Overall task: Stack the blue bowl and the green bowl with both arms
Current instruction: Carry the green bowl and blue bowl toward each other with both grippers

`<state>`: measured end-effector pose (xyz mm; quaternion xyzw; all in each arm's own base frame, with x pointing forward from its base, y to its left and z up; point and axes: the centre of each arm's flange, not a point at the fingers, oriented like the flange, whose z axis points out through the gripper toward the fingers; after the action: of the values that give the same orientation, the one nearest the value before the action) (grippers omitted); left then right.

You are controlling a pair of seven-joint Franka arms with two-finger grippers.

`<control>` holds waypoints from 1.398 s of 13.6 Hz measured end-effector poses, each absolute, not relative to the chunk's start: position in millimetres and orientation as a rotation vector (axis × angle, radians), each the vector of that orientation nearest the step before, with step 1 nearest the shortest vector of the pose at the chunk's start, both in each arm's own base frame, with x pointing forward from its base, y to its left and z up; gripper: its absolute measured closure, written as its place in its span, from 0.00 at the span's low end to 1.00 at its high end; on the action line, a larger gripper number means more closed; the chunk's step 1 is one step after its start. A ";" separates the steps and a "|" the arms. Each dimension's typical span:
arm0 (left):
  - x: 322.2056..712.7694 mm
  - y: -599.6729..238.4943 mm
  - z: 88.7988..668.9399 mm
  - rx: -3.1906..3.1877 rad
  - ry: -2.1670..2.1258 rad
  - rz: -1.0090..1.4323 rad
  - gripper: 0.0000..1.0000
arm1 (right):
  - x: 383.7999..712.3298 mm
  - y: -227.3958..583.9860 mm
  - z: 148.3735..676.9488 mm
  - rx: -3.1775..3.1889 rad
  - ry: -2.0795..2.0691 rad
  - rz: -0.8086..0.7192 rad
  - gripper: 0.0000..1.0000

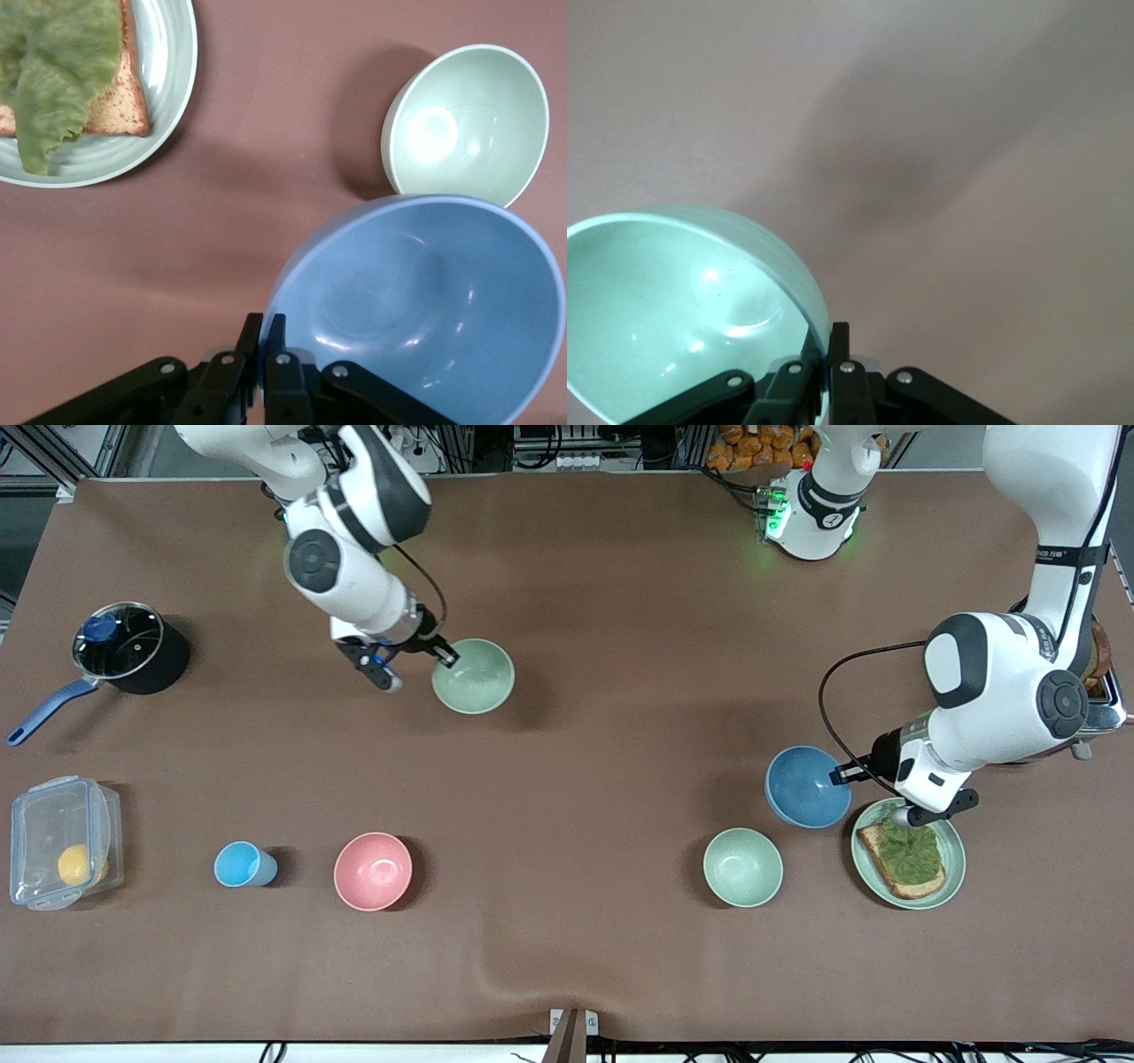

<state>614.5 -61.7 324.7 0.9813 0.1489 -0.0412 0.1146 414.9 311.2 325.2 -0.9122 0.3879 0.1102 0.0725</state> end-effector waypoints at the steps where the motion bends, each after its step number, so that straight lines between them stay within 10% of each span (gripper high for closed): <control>1: 614.5 -61.7 324.6 2.876 0.436 -0.121 0.95 | 410.1 328.3 312.7 -2.721 1.184 0.305 0.96; 15: 614.4 -58.7 324.0 2.875 0.444 -0.122 0.95 | 375.2 436.6 207.9 -2.541 1.413 0.166 0.96; 19: 613.6 -60.0 322.9 2.875 0.441 -0.126 0.95 | 381.0 436.4 211.0 -2.533 1.452 0.182 0.60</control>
<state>613.6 -60.0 322.9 0.9810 0.1504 -0.0431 0.1146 381.0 436.4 211.0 -0.8609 0.4934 0.0619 0.1080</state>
